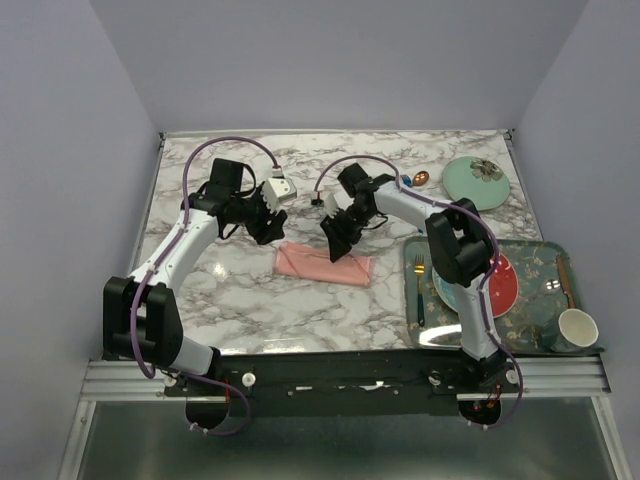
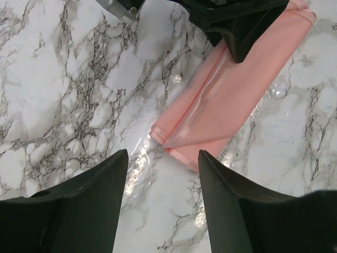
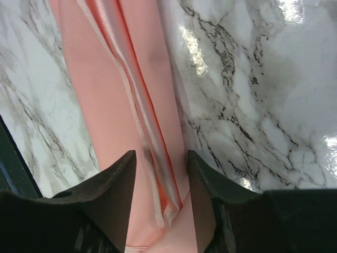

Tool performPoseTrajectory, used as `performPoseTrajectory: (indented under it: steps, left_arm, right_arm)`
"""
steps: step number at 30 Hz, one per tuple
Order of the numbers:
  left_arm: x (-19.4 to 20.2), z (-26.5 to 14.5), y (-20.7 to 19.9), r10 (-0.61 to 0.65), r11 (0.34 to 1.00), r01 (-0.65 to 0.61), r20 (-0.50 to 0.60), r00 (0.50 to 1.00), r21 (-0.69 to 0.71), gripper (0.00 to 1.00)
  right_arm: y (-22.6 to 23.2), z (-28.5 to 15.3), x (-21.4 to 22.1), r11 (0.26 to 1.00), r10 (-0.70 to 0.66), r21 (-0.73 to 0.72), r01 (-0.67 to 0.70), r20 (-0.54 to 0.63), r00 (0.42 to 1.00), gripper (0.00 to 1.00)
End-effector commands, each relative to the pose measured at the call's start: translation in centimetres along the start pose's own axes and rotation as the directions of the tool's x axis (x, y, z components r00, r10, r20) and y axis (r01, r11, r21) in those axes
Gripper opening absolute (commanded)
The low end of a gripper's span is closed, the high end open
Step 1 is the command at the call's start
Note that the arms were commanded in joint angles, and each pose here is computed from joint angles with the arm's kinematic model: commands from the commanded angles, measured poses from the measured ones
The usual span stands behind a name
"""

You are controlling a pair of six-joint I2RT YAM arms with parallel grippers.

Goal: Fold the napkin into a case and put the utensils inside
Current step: Pick up the smaller rectangle-folded napkin from the center of the board.

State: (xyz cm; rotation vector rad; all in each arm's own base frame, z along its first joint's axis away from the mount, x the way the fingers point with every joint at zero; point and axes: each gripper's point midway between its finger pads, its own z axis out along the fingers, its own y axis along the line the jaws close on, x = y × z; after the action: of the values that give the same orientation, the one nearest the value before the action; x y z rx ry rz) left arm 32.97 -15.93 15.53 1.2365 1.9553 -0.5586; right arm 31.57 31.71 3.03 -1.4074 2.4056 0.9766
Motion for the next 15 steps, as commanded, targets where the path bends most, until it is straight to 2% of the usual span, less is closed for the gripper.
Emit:
performPoseTrajectory:
  steps: [1, 5, 9, 12, 15]
  left_arm:
    - [-0.05, -0.62, 0.58, 0.01, 0.999, -0.01, 0.007, 1.0, -0.042, 0.67]
    - [0.3, -0.58, 0.92, 0.008, 0.999, -0.009, -0.003, 1.0, -0.054, 0.67]
    - [0.38, -0.61, 1.23, 0.003, 0.998, -0.003, -0.003, 1.0, -0.065, 0.67]
    - [0.45, -0.64, 1.32, -0.004, 0.997, 0.004, -0.003, 1.0, -0.071, 0.68]
    - [0.58, -0.69, 1.44, -0.008, 0.997, 0.007, -0.007, 1.0, -0.079, 0.67]
  right_arm:
    - [-1.26, 1.14, 1.35, 0.999, 0.019, 0.036, -0.016, -0.071, 0.997, 0.47]
    - [-1.38, 1.16, 1.21, 0.999, 0.008, 0.039, -0.006, -0.074, 0.997, 0.45]
    - [-1.29, 1.27, 1.2, 0.999, 0.003, 0.034, 0.0, -0.078, 0.997, 0.35]
    - [-1.14, 1.37, 1.26, 1.0, 0.004, 0.026, -0.002, -0.082, 0.997, 0.27]
    - [-1.12, 1.12, 1.09, 1.0, -0.006, 0.026, 0.008, -0.08, 0.997, 0.14]
